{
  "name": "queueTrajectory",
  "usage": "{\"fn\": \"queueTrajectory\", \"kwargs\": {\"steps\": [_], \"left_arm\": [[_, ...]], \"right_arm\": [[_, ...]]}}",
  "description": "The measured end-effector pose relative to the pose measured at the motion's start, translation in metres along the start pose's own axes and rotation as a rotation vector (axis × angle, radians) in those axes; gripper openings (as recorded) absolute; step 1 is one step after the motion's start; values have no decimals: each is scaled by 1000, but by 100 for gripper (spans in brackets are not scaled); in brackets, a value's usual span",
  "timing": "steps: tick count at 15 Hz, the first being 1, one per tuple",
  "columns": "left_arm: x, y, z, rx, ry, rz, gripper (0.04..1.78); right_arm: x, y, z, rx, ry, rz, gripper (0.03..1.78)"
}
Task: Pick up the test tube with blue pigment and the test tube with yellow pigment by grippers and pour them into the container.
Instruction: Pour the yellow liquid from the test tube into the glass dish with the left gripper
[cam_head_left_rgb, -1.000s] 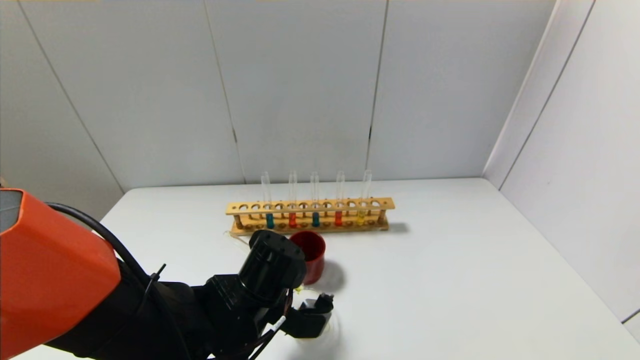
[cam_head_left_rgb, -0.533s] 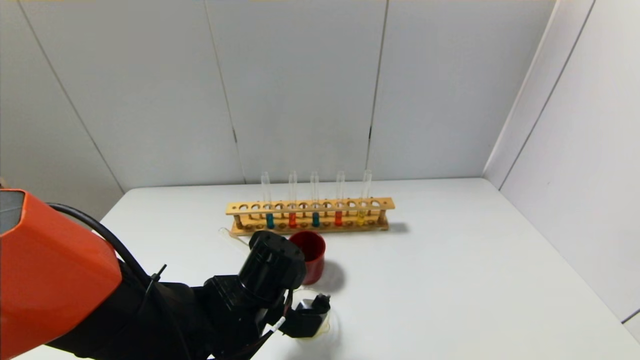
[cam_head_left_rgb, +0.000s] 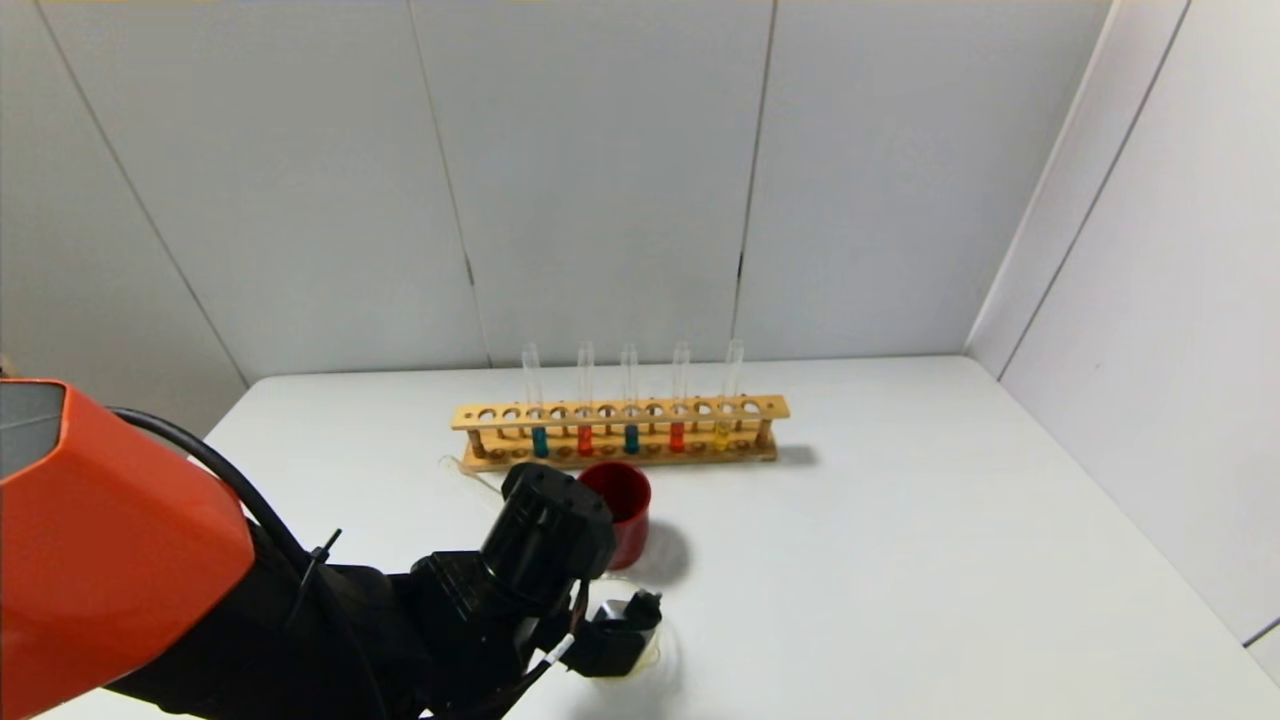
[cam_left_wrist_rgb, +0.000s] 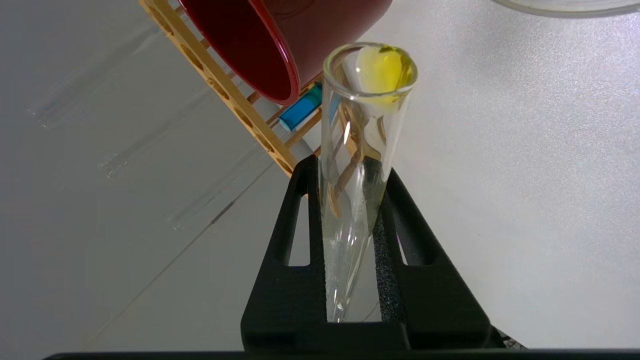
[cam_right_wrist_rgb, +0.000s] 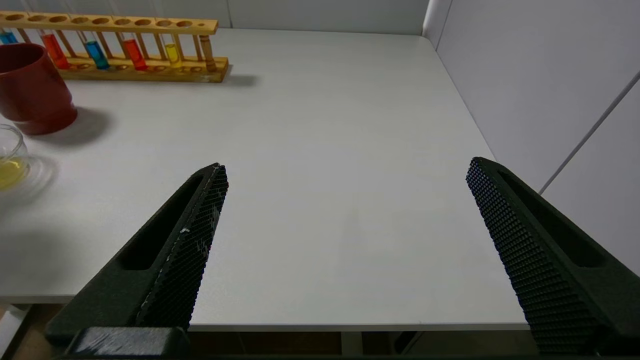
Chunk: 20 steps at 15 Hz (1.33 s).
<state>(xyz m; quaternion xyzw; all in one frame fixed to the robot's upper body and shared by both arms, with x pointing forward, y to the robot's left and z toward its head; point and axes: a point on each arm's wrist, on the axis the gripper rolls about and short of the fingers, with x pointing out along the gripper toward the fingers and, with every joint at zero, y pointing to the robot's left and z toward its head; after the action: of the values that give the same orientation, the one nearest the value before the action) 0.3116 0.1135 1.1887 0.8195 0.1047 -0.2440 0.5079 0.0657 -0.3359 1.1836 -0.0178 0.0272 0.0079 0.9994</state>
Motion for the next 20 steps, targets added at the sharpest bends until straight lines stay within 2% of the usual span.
{"fn": "queueTrajectory", "kwargs": {"steps": [15, 20], "left_arm": [[-2, -2, 6, 37, -13, -2, 33], [-2, -3, 7, 51, 31, -2, 33]], "right_arm": [[0, 0, 0, 0, 0, 0, 174], [0, 0, 0, 0, 0, 0, 174]]}}
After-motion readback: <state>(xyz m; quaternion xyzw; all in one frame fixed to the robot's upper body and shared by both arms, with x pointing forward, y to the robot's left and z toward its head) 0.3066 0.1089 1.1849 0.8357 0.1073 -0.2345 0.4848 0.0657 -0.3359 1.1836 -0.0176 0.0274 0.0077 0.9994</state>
